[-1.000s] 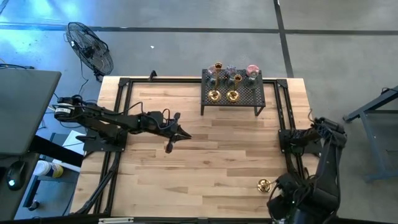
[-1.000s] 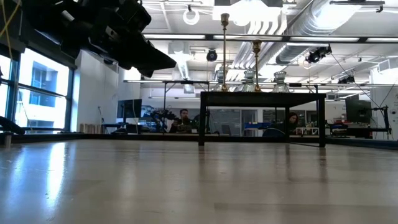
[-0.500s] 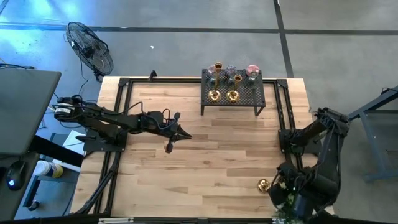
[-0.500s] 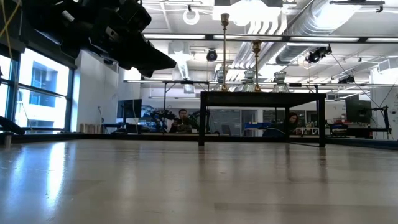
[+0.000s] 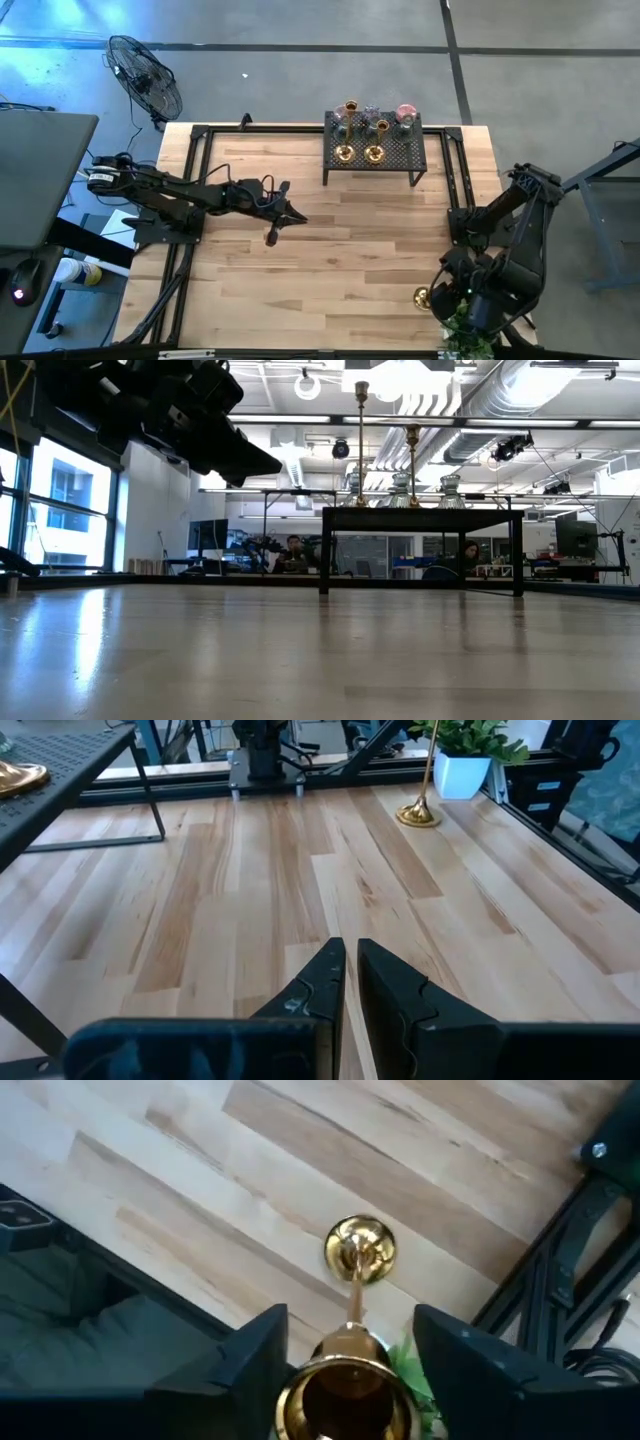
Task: Pick & Place candle stick holders
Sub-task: Put the metal candle holder on the shelf
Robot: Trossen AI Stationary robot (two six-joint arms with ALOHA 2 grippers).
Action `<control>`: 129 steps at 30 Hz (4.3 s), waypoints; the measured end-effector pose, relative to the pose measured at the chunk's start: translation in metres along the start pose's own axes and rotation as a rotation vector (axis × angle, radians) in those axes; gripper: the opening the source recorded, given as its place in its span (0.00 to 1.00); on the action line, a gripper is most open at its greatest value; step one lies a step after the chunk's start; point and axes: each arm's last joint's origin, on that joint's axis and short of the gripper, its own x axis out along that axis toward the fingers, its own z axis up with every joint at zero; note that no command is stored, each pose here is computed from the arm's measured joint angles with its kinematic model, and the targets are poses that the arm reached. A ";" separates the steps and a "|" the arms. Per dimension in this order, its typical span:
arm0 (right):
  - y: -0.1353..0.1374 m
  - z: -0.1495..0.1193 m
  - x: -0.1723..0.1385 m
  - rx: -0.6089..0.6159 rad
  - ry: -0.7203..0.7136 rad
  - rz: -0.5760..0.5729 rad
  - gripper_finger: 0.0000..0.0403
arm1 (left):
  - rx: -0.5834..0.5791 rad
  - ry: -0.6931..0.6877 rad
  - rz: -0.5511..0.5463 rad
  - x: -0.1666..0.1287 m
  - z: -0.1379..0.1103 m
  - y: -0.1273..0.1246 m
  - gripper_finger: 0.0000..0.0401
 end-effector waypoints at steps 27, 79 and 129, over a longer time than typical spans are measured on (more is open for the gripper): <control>0.032 0.063 -0.028 -0.214 -0.067 0.153 0.30 | -0.006 0.004 0.000 0.000 0.000 0.000 0.07; -0.033 0.217 0.027 -0.367 -0.299 -0.065 0.52 | -0.013 0.026 -0.018 0.000 -0.003 -0.001 0.07; -0.034 0.058 0.141 -0.315 -0.868 0.255 0.27 | -0.038 0.040 -0.032 0.000 -0.004 -0.001 0.07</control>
